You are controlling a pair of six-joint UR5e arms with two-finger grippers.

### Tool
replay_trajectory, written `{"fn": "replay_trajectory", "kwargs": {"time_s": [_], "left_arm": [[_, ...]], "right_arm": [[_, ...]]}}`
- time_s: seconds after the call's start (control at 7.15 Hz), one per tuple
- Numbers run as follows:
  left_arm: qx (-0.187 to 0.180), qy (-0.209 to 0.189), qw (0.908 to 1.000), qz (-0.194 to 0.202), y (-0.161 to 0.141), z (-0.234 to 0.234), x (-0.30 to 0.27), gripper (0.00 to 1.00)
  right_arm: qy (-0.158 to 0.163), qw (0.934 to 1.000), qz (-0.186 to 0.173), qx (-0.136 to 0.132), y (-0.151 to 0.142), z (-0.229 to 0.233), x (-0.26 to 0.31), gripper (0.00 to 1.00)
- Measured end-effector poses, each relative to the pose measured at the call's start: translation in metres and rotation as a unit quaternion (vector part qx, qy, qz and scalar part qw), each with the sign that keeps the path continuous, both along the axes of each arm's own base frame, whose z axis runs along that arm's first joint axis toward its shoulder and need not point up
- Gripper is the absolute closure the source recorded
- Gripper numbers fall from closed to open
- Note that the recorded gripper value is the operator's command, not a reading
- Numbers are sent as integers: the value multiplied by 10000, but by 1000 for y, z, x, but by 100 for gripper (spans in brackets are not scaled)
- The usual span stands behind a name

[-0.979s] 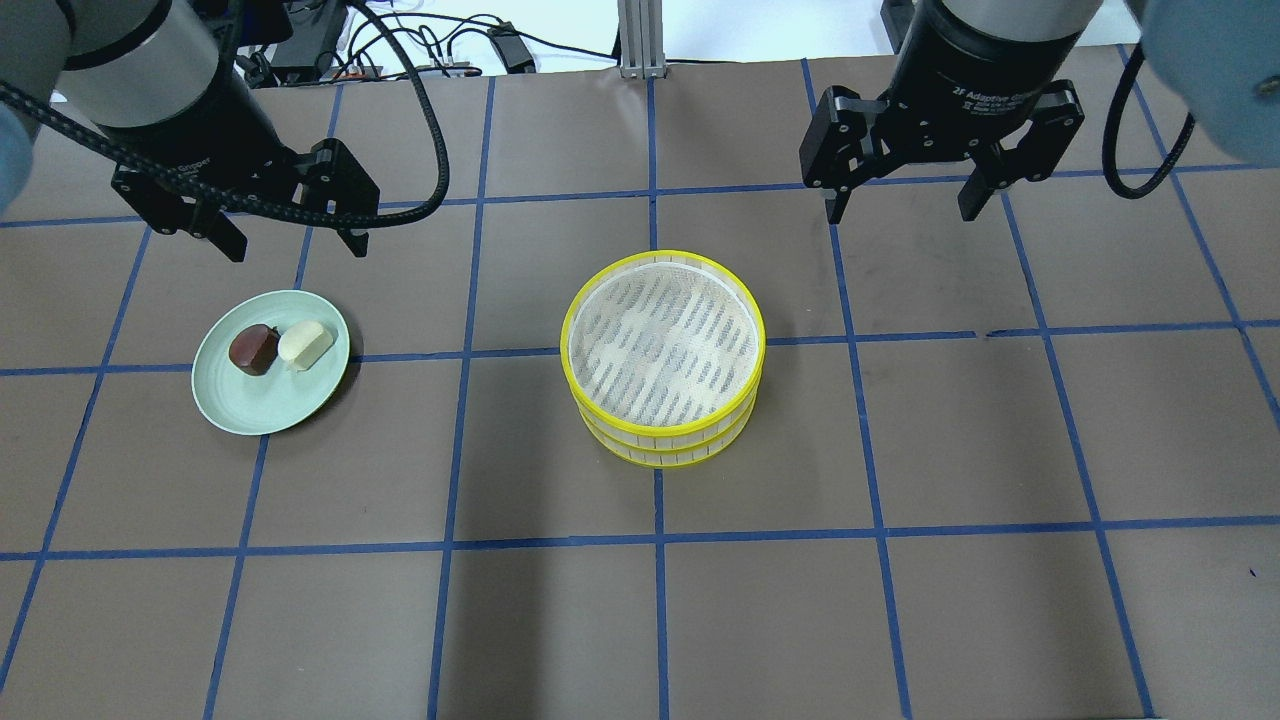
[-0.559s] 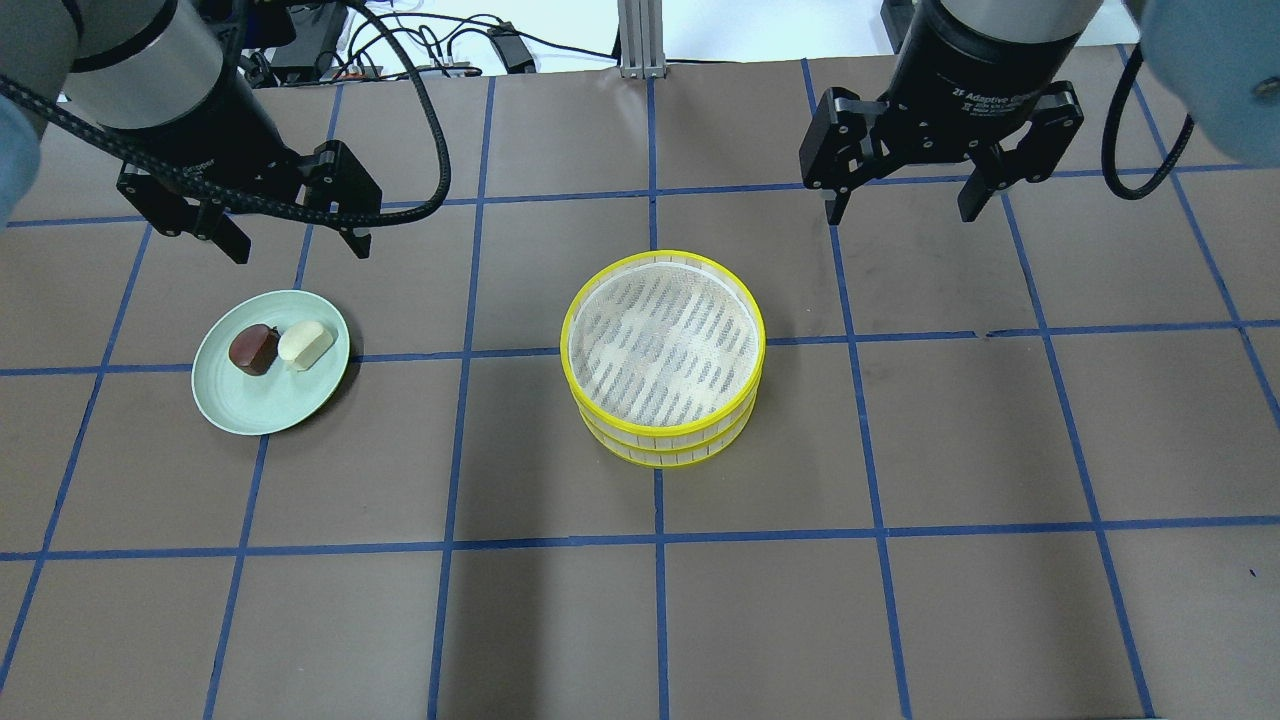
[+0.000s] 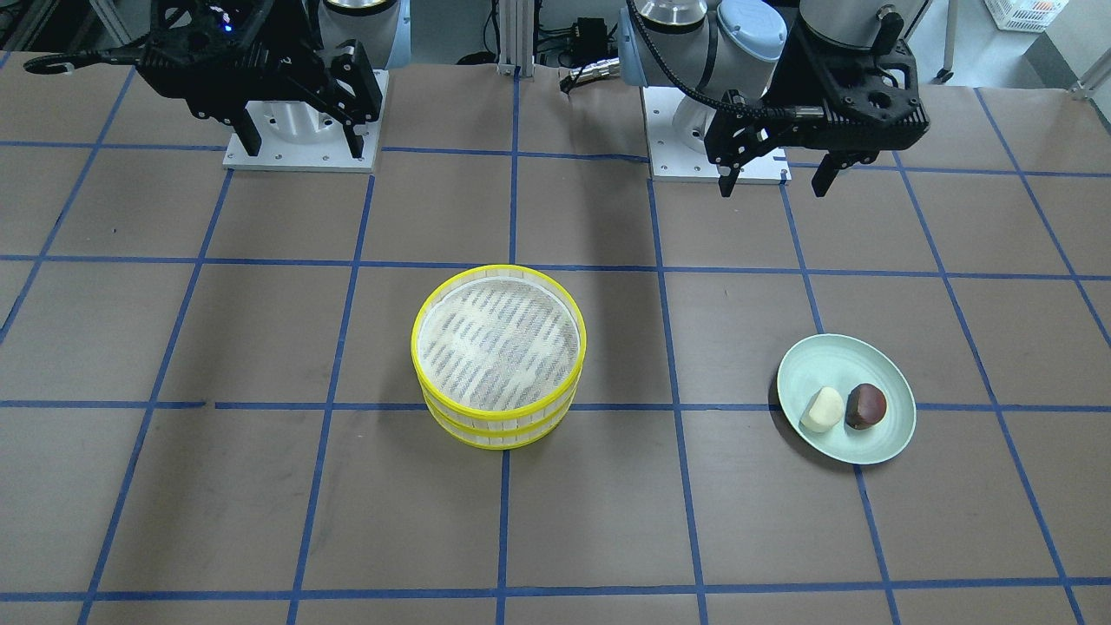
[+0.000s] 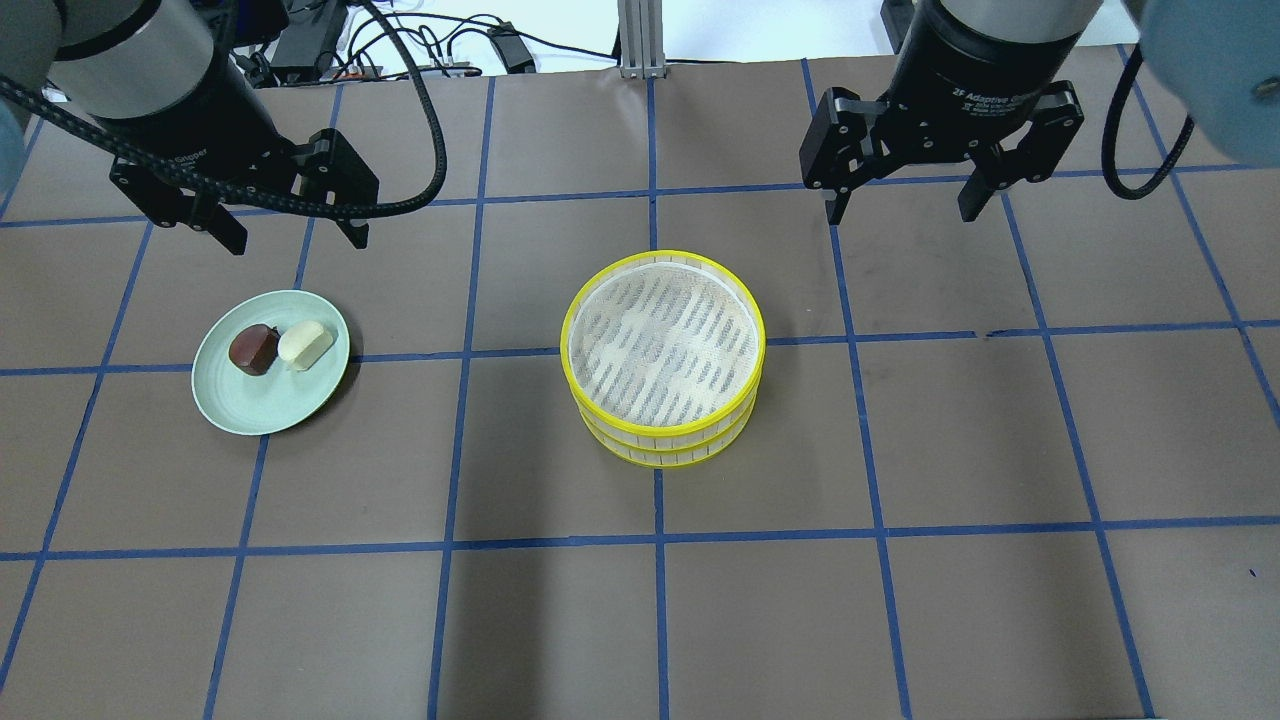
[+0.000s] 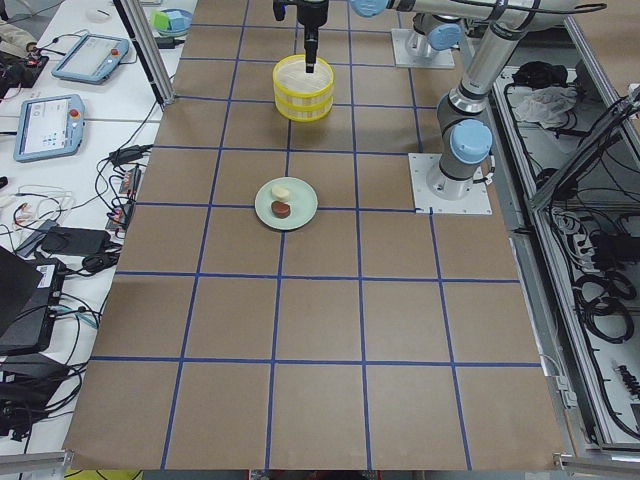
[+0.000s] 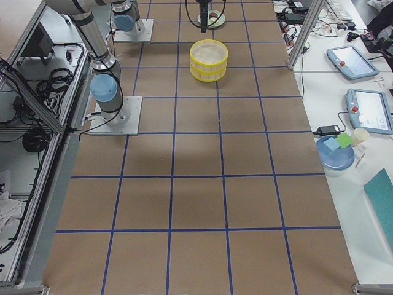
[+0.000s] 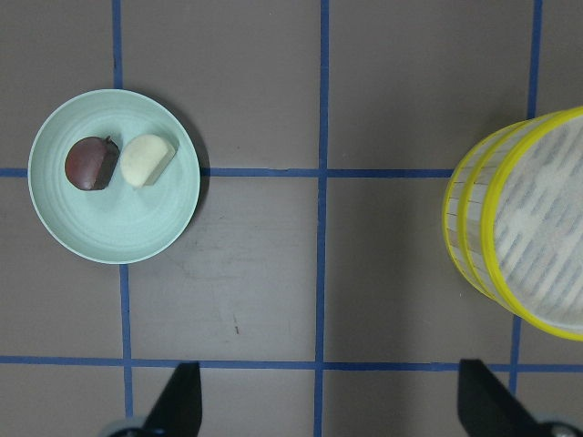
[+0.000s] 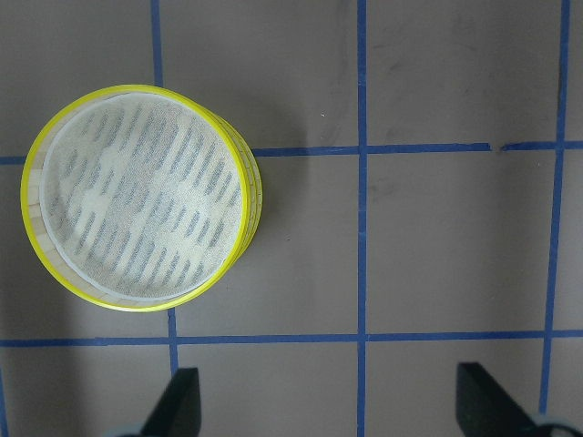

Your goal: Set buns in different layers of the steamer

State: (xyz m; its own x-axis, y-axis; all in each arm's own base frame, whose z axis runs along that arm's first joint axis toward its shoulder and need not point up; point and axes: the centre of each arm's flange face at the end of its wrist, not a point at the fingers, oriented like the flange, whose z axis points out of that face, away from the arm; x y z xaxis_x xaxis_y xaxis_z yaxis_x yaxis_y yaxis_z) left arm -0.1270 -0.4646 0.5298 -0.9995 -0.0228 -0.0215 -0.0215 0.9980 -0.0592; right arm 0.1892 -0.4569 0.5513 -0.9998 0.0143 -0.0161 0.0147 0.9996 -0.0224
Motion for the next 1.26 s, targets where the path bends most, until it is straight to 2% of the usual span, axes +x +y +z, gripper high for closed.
{"fn": "replay_trajectory", "kwargs": {"time_s": [1.26], "left_arm": [[63, -97, 9999, 23, -3, -8, 4, 0]], "right_arm": [[-3, 10000, 12, 11, 1, -2, 1, 0]]}}
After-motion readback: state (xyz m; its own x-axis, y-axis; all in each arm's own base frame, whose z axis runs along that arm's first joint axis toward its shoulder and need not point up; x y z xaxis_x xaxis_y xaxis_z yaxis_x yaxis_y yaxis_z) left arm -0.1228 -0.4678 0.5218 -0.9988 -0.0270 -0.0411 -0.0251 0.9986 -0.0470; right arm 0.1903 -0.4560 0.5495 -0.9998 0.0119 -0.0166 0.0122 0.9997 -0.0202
